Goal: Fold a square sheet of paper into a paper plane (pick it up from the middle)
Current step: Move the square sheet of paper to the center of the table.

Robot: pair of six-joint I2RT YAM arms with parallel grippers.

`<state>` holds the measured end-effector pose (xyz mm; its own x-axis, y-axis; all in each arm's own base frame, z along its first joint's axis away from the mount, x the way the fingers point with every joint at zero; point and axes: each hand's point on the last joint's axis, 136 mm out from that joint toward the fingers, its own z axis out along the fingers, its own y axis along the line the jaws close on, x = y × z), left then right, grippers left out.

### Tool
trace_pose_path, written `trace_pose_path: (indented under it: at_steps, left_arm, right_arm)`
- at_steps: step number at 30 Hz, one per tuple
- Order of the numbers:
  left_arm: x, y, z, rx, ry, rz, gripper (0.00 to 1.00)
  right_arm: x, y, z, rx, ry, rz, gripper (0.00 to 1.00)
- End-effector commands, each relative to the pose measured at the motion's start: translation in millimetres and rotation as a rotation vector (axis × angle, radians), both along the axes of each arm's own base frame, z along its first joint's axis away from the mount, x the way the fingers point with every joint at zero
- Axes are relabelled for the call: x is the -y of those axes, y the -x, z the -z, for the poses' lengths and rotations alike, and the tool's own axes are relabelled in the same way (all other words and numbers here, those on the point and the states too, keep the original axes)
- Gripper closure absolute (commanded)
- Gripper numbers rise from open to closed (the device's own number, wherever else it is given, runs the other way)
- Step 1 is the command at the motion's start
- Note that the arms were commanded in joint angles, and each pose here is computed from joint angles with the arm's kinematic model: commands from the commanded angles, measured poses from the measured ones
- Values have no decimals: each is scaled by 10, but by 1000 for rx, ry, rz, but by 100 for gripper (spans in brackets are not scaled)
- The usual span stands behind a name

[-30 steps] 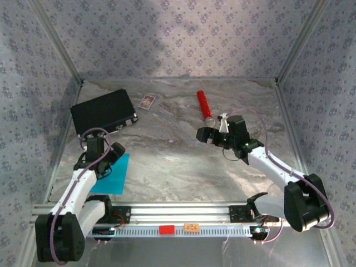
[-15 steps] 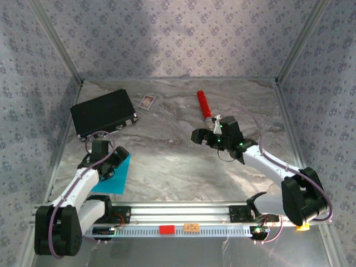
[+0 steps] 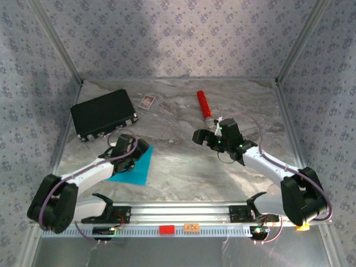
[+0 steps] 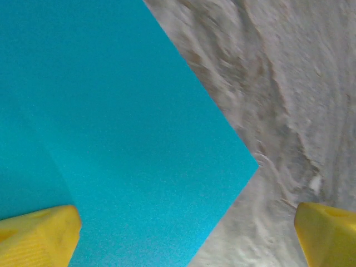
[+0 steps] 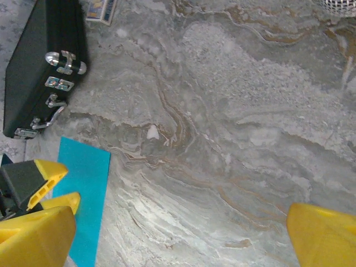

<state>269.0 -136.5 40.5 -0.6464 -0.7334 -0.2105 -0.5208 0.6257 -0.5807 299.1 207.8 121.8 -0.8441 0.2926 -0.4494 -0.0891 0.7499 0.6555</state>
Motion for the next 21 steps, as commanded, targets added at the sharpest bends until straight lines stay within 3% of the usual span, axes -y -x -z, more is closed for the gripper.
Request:
trace_pose_path:
  at_steps: [1, 5, 10, 13, 21]
  left_arm:
    - [265, 147, 233, -130, 52, -35, 0]
    - [565, -1, 42, -82, 11, 82, 0]
    - [489, -93, -188, -34, -177, 311, 0]
    - [321, -75, -208, -73, -256, 437, 0]
    - [305, -36, -90, -113, -148, 658, 0]
  right_arm:
    - [43, 35, 27, -16, -4, 38, 1]
    - [74, 41, 31, -12, -1, 48, 1]
    - [63, 32, -13, 4, -5, 37, 1]
    - [24, 24, -21, 7, -18, 25, 1]
    - [-40, 4, -4, -3, -22, 11, 1]
